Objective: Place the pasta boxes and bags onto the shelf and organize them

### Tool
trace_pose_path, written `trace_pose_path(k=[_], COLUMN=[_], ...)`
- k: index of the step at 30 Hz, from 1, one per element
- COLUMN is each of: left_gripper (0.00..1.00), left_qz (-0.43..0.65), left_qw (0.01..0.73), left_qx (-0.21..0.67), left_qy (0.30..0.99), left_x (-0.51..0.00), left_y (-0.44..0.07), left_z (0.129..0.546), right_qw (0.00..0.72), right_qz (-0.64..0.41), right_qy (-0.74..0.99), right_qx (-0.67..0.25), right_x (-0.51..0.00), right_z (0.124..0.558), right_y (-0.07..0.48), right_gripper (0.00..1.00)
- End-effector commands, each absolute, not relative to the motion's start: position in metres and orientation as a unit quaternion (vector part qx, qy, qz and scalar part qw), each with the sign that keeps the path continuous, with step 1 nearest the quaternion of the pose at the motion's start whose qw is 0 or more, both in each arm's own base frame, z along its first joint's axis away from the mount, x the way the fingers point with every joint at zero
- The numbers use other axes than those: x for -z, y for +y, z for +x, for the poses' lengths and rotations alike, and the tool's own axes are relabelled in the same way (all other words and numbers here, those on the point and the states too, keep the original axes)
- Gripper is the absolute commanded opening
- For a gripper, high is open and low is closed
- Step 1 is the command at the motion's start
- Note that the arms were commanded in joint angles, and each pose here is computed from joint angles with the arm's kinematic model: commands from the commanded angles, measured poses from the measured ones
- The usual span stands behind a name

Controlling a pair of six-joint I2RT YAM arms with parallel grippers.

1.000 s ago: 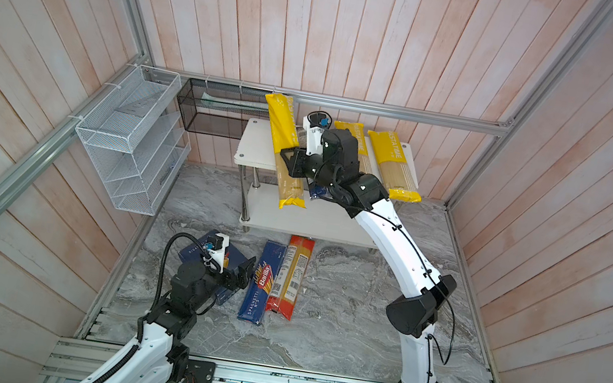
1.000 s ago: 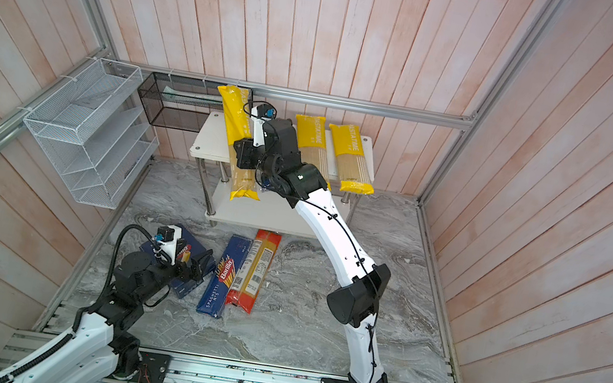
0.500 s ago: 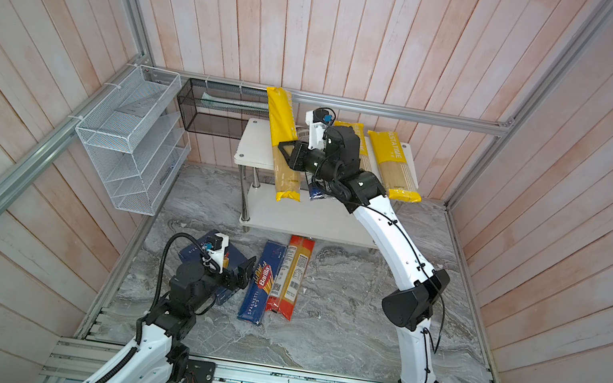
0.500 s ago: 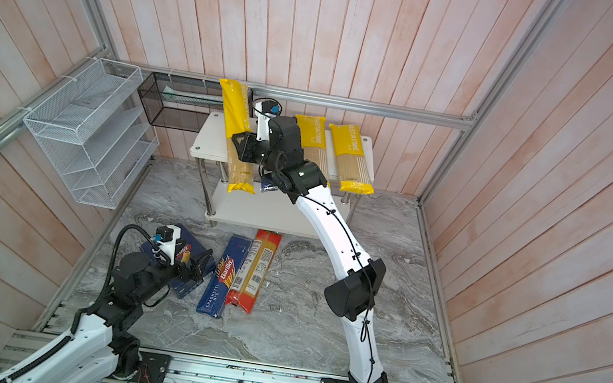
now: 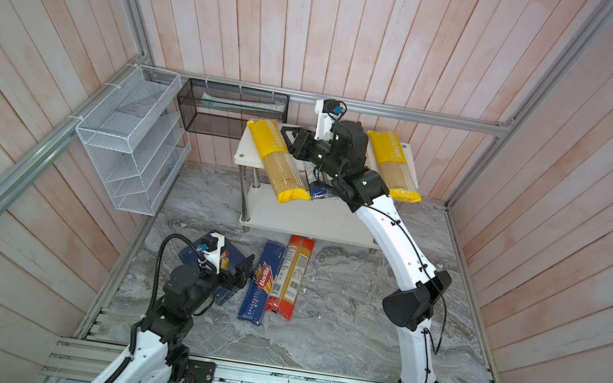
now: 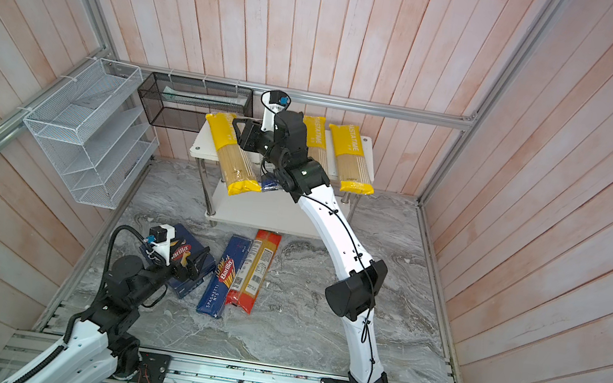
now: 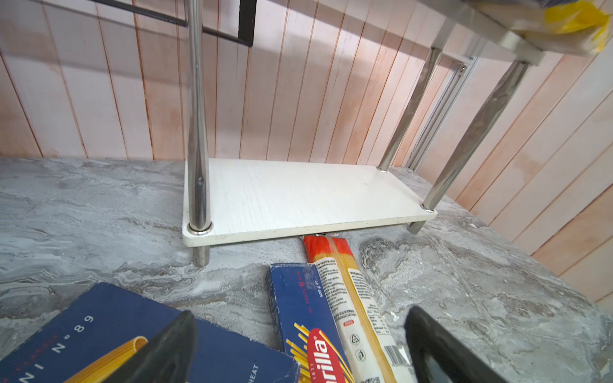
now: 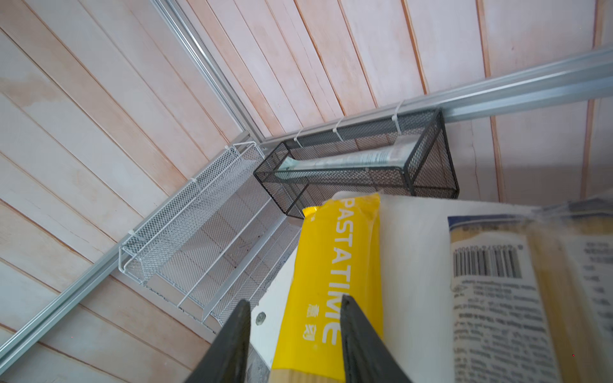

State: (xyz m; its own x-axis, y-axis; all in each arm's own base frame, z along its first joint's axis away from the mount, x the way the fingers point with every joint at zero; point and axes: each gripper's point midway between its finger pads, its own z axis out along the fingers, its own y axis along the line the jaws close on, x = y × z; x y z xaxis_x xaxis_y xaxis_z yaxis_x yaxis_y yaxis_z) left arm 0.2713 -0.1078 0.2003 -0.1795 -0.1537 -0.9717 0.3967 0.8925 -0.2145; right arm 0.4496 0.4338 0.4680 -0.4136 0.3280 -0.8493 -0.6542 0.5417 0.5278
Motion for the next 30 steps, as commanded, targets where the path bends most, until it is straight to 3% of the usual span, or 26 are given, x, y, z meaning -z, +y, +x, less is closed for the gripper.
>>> trace_pose_path(k=[1,7,15,21,30], left_gripper=[1.0,1.0,1.0,1.0,1.0], left_qz=[0.079,0.089,0.09,0.092,0.089], left_qw=[0.629,0.618,0.617,0.616,0.616], left_qx=[0.21,0.214,0.214,0.215,0.214], left_qy=[0.744,0.751,0.752,0.752,0.753], left_x=[-0.192,-0.189,-0.188,-0.188,-0.188], left_y=[-0.106,-0.111,-0.111,-0.112,-0.111], left_z=[0.27,0.274,0.274,0.274,0.275], right_qw=[0.558,0.559,0.553,0.533,0.505], right_qz=[-0.105,-0.14,-0.233,-0.238,-0.273], right_qy=[0.673,0.688,0.734,0.74,0.759], right_qx=[-0.474,-0.441,-0.318,-0.333,-0.307], right_x=[-0.5,-0.503,-0.484,-0.458,-0.397], right_z=[0.447,0.425,0.338,0.285,0.262], right_y=[0.422,0.417,0.401,0.377,0.365], right_gripper=[0.45,0.49,0.49,0.49,0.49])
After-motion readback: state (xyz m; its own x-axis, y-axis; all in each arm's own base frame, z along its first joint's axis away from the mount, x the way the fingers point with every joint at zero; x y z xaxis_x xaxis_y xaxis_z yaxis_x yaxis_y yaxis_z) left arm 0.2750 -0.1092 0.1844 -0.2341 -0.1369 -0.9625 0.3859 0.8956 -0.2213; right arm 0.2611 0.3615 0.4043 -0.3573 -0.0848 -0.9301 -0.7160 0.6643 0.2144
